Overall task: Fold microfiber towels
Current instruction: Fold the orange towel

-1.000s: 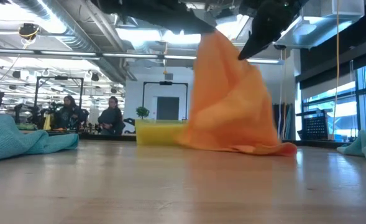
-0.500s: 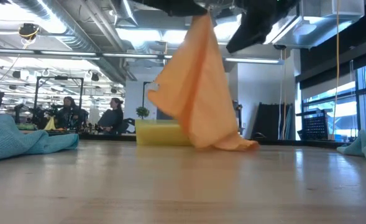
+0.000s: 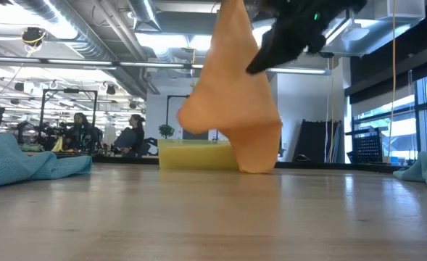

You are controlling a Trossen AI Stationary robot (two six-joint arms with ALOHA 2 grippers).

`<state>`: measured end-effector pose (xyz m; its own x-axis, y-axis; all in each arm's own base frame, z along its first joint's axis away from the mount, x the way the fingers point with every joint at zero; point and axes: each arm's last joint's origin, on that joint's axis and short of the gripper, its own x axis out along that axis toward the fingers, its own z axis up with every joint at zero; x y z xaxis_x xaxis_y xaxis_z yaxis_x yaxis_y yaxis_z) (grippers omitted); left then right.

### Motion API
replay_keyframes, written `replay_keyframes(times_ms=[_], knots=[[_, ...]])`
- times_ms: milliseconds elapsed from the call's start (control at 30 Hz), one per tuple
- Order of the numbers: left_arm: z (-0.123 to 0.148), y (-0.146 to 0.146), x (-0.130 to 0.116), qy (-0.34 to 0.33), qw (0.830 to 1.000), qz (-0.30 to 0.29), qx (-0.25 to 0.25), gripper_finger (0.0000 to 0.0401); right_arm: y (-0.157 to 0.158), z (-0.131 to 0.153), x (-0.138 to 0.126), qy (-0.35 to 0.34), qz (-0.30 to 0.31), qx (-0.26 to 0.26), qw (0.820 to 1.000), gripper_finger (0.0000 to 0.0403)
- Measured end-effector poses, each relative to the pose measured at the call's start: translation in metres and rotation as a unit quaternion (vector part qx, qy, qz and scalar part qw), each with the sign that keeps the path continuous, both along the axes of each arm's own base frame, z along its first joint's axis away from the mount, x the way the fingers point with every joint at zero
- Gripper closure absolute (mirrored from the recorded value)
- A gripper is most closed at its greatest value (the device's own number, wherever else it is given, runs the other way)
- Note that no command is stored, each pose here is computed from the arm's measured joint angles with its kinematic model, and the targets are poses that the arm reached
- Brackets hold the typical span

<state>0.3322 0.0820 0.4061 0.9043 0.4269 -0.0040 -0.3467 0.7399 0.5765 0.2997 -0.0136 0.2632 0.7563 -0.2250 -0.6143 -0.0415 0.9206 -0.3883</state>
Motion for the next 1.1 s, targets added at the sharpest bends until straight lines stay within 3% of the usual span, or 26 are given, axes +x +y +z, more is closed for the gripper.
replay_keyframes(times_ms=[200, 433, 633, 867, 1100], knots=[[0.006, 0.005, -0.002, -0.003, 1.000, 0.010, 0.000, 0.0401, 0.008, -0.041, 0.024, 0.021, 0.061, -0.064, 0.996, 0.0241], [0.001, 0.020, -0.007, 0.022, 0.999, 0.033, -0.011, 0.0401, 0.017, -0.053, 0.042, 0.007, 0.097, -0.184, 0.978, 0.0240], [0.000, 0.029, -0.010, 0.019, 0.998, 0.046, -0.027, 0.0401, 0.021, -0.053, 0.054, -0.039, 0.130, -0.221, 0.966, 0.0192], [0.000, 0.029, -0.010, 0.015, 0.998, 0.040, -0.036, 0.0401, 0.014, -0.053, 0.070, -0.083, 0.114, -0.265, 0.954, 0.0113], [0.002, 0.023, -0.007, 0.000, 0.999, 0.024, -0.045, 0.0401, 0.000, -0.066, 0.081, -0.061, 0.089, -0.276, 0.955, 0.0103]])
